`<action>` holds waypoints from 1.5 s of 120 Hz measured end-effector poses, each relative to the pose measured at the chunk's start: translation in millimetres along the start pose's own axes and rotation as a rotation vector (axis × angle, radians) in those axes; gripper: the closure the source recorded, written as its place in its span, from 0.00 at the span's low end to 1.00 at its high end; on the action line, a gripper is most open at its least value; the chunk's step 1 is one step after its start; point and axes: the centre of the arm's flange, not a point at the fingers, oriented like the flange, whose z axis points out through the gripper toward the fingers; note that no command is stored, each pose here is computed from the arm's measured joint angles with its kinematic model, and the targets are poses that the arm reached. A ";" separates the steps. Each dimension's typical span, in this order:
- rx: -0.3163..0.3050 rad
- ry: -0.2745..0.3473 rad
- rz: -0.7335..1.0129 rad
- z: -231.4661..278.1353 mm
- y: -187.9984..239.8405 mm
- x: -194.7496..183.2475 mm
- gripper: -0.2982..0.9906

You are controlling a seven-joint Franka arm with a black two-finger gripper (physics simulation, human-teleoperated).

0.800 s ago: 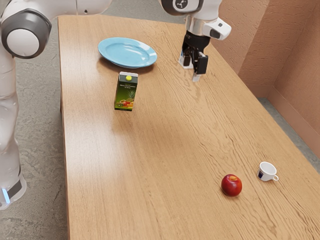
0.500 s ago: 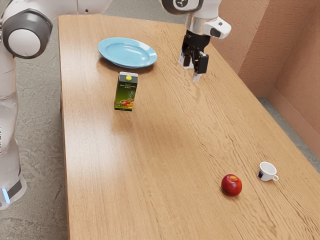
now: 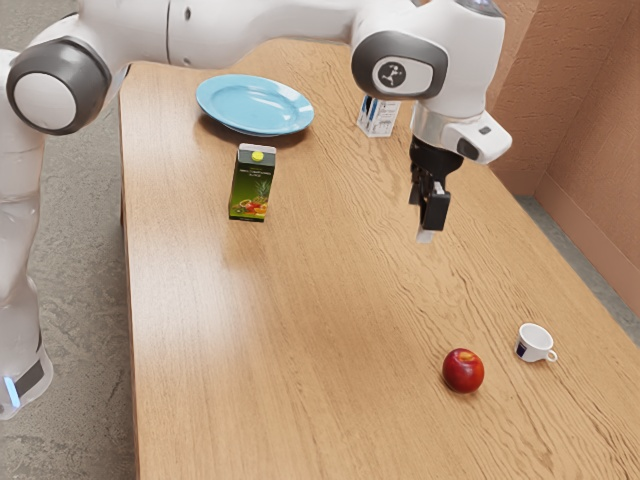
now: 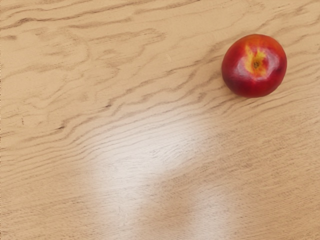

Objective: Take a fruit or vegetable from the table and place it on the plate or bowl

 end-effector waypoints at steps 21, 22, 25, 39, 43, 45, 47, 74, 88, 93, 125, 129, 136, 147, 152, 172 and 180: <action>-0.001 0.000 0.002 13.0 0.8 8.9 0.23; -0.001 0.002 0.002 13.7 0.8 9.8 0.23; -0.004 0.008 0.002 15.6 0.9 13.3 0.23; -0.022 0.046 0.005 25.0 2.6 42.5 0.23; -0.032 0.057 0.003 30.4 1.3 57.3 0.23; -0.036 0.062 0.002 34.0 0.9 65.0 0.23; -0.039 0.065 0.001 38.1 0.9 71.8 0.23; -0.006 0.007 -0.005 99.7 4.8 104.6 0.23; -0.020 -0.050 -0.003 138.6 8.4 103.6 0.23; -0.028 -0.060 -0.003 148.3 9.6 103.1 0.23; -0.060 -0.030 0.031 146.6 40.7 104.5 0.23; -0.063 -0.028 0.037 146.4 45.4 104.4 0.23; -0.066 -0.026 0.046 147.0 52.2 104.4 0.23; -0.068 -0.026 0.054 148.6 58.6 104.4 0.23; -0.068 -0.026 0.058 149.5 61.6 104.4 0.23; -0.071 -0.032 0.067 164.1 69.5 106.7 0.23; -0.072 -0.041 0.069 173.5 71.7 107.9 0.23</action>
